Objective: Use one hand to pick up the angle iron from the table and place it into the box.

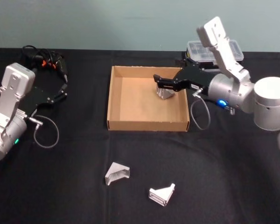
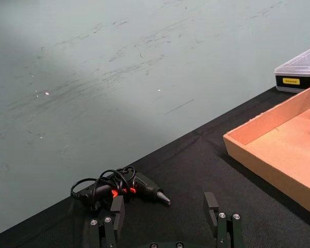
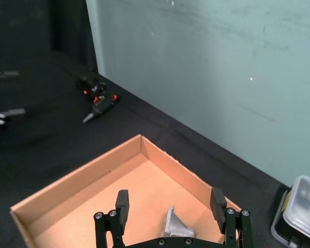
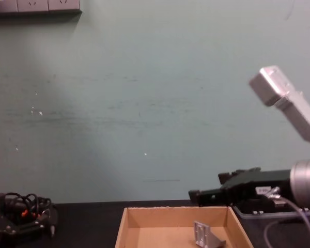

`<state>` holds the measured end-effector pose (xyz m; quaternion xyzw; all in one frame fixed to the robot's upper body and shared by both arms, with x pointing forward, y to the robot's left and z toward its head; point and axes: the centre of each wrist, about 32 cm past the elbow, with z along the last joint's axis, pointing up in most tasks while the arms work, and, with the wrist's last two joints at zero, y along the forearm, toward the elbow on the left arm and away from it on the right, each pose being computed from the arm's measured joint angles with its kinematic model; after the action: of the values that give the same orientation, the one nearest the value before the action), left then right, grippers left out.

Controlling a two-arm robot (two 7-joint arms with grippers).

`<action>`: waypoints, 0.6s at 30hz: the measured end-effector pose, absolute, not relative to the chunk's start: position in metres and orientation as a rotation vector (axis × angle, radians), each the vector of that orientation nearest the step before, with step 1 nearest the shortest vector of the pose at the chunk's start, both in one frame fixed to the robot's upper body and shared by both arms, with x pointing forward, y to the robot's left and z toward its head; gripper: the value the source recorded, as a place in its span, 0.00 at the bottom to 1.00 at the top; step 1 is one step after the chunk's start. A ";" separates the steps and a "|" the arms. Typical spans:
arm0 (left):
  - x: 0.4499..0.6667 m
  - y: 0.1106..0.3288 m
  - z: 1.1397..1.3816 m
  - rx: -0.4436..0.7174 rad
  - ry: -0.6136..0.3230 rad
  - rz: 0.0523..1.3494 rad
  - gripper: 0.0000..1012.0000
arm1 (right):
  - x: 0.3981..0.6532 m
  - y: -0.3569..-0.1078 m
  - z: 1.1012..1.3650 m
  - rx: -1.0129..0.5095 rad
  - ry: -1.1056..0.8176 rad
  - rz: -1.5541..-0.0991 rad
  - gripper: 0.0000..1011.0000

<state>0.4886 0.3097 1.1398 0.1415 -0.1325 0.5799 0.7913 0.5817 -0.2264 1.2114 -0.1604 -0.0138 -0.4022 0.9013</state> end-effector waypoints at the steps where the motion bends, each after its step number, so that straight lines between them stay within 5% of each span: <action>1: 0.489 0.310 1.140 0.304 -0.285 1.248 0.99 | 0.578 -0.229 1.215 -0.321 -0.032 -0.829 0.99; 18: 0.489 0.310 1.140 0.304 -0.285 1.248 0.99 | 0.509 -0.273 1.256 -0.250 -0.098 -0.763 0.99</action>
<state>0.4886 0.3097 1.1398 0.1415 -0.1325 0.5799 0.7913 0.5086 -0.2731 1.2559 -0.1217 -0.0477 -0.3712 0.9193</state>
